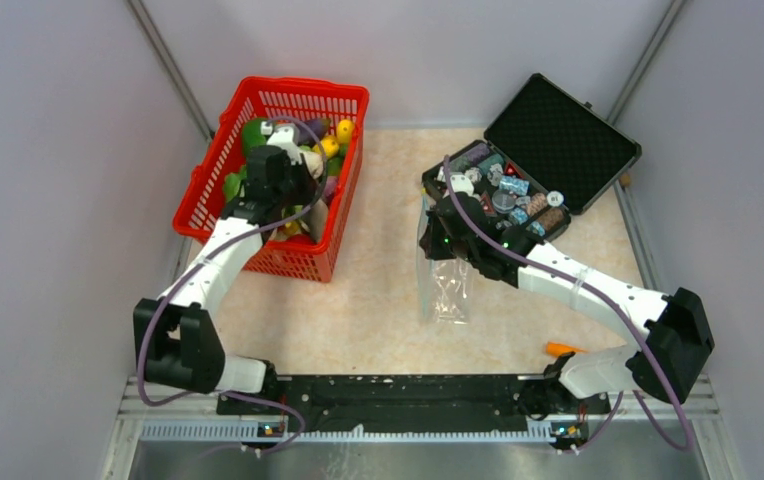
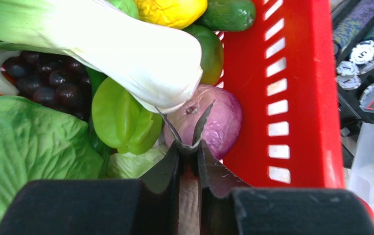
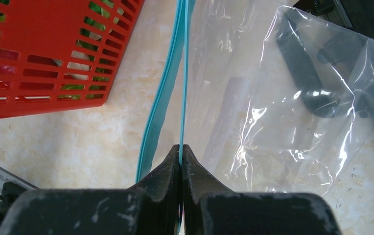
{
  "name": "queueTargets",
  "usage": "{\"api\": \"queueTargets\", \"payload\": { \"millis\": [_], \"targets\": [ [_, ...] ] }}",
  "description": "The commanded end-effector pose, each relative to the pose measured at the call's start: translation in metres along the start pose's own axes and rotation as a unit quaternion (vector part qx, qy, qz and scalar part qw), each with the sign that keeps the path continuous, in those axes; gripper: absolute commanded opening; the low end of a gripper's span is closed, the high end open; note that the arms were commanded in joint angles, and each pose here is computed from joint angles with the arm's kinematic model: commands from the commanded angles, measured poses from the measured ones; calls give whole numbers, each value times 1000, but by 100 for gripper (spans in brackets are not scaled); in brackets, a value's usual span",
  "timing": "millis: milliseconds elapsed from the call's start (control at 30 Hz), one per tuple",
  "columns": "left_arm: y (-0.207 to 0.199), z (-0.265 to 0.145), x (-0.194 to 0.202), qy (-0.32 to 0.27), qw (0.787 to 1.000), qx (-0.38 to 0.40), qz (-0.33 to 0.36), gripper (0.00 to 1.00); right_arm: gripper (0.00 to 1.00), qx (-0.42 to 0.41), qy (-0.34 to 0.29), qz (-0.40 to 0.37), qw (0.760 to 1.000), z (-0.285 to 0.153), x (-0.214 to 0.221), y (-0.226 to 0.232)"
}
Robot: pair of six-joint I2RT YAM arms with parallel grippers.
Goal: Place the food in the zip-top bag and seal the zipper
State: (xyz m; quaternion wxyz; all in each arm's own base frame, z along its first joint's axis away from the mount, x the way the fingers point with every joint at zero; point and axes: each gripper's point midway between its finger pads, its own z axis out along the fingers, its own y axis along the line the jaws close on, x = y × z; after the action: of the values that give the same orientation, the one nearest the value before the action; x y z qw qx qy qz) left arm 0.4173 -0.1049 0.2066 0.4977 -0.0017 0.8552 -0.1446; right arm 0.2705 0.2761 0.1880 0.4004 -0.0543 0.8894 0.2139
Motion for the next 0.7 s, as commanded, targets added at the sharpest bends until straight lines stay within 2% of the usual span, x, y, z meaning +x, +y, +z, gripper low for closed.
{"api": "queueTargets", "payload": {
  "millis": [0, 67, 433, 667],
  "targets": [
    [-13, -38, -41, -71, 997, 22, 15, 7, 0, -12, -25, 11, 1000, -2, -15, 5],
    [-19, -53, -52, -92, 995, 33, 17, 0, 0, -13, -27, 13, 999, -2, -15, 5],
    [-50, -112, -85, -174, 979, 103, 36, 0, 0, -22, -36, 25, 999, -2, -17, 8],
    [-86, -166, -112, -248, 948, 188, 69, 0, 0, -25, -36, 31, 999, -1, -17, 10]
  ]
}}
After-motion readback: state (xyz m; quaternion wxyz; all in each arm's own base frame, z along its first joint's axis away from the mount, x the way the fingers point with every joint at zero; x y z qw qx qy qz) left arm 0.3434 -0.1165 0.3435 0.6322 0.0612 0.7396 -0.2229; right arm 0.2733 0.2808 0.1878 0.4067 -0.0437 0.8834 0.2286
